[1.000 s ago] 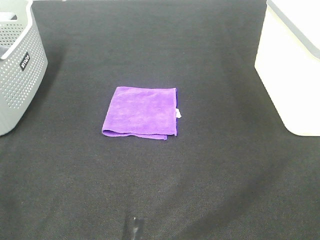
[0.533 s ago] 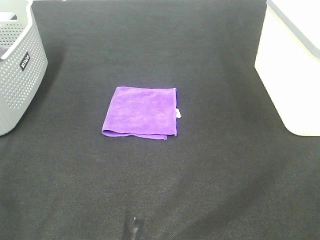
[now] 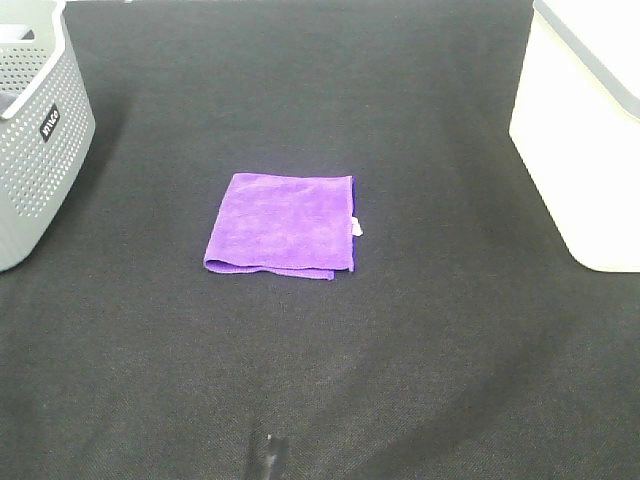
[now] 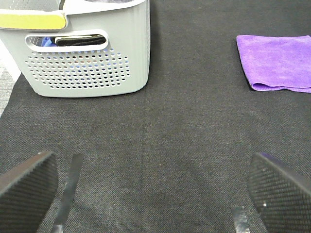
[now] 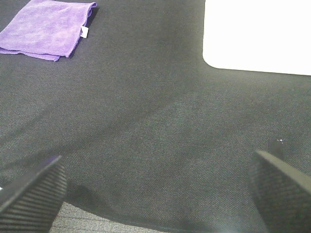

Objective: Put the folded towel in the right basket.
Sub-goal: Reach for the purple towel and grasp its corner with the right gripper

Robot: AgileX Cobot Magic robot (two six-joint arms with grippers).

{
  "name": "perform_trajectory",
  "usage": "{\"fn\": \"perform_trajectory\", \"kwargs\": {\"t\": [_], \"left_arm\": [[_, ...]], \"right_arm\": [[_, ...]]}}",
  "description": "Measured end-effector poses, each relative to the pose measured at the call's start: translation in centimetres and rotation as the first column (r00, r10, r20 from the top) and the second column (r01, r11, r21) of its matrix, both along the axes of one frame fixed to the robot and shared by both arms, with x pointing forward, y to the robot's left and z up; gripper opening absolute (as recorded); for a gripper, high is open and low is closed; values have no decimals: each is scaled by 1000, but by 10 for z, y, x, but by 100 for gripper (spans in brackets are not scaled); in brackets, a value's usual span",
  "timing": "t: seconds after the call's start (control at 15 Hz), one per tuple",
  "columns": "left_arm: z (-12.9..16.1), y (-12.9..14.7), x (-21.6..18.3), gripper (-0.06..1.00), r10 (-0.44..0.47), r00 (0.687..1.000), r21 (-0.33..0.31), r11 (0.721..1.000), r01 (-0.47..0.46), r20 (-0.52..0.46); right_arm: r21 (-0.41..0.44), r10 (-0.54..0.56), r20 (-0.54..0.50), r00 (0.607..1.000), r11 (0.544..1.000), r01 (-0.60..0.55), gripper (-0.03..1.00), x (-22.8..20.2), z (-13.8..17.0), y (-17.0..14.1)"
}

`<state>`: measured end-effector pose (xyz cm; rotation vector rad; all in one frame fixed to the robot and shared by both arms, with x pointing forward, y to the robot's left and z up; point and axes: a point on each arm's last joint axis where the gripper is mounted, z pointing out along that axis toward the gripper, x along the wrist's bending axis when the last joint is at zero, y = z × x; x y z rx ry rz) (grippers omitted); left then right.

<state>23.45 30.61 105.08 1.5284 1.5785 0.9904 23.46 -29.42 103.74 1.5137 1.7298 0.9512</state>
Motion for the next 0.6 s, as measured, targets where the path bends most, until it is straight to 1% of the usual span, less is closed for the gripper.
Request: {"fn": "perform_trajectory", "kwargs": {"t": [0.6], "left_arm": [[0,0,0,99,0,1000,0,1000,0,0]], "right_arm": [[8,5,0,1000,1000,-5,96,0,0,1]]}}
